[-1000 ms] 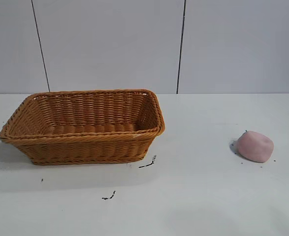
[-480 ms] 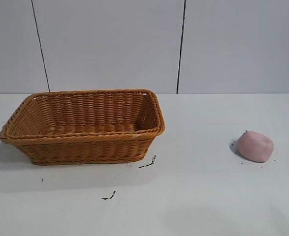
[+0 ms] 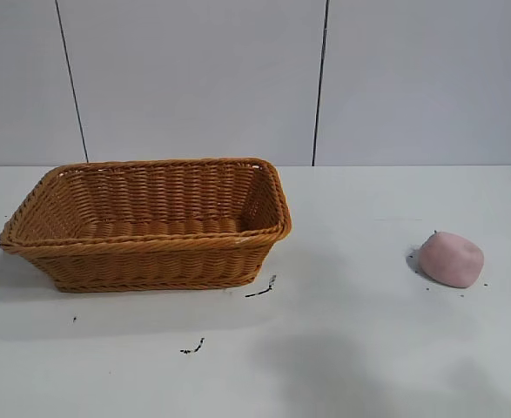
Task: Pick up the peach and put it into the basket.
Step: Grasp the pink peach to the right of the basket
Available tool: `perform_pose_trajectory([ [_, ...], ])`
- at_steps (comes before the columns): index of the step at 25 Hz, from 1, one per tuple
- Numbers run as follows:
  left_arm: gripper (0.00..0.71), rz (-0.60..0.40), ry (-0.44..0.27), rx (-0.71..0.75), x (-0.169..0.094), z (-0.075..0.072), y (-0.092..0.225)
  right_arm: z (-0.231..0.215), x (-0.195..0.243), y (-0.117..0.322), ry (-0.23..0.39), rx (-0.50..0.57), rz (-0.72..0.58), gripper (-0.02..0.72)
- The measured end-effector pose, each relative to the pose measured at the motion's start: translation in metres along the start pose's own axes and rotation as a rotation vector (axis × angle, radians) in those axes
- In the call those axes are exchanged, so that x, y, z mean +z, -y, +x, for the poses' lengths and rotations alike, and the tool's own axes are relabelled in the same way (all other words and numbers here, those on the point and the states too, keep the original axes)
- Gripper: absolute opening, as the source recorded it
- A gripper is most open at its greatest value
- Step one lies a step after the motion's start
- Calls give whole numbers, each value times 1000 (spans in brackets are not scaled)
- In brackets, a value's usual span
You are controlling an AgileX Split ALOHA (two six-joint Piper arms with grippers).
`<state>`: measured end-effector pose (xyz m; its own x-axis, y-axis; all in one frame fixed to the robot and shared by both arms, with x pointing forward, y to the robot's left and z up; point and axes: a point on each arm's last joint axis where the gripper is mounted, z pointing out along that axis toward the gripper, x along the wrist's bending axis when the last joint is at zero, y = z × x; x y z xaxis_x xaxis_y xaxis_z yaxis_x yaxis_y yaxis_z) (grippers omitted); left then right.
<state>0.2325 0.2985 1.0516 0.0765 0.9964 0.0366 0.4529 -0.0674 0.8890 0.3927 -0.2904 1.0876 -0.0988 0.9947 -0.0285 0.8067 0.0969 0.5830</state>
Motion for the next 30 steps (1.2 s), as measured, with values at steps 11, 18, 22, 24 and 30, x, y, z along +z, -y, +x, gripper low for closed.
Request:
perform_pose_trajectory([
  [11, 692, 0, 0, 0, 0, 0, 0, -7, 138, -95, -13, -3, 310, 689],
  [18, 692, 0, 0, 0, 0, 0, 0, -1, 213, -124, -26, -22, 385, 689],
  [22, 692, 0, 0, 0, 0, 0, 0, 10, 246, -125, -42, -42, 416, 689],
  [24, 692, 0, 0, 0, 0, 0, 0, 12, 260, -120, -43, -41, 445, 689],
  [30, 692, 0, 0, 0, 0, 0, 0, 11, 288, -105, -40, -41, 502, 689],
])
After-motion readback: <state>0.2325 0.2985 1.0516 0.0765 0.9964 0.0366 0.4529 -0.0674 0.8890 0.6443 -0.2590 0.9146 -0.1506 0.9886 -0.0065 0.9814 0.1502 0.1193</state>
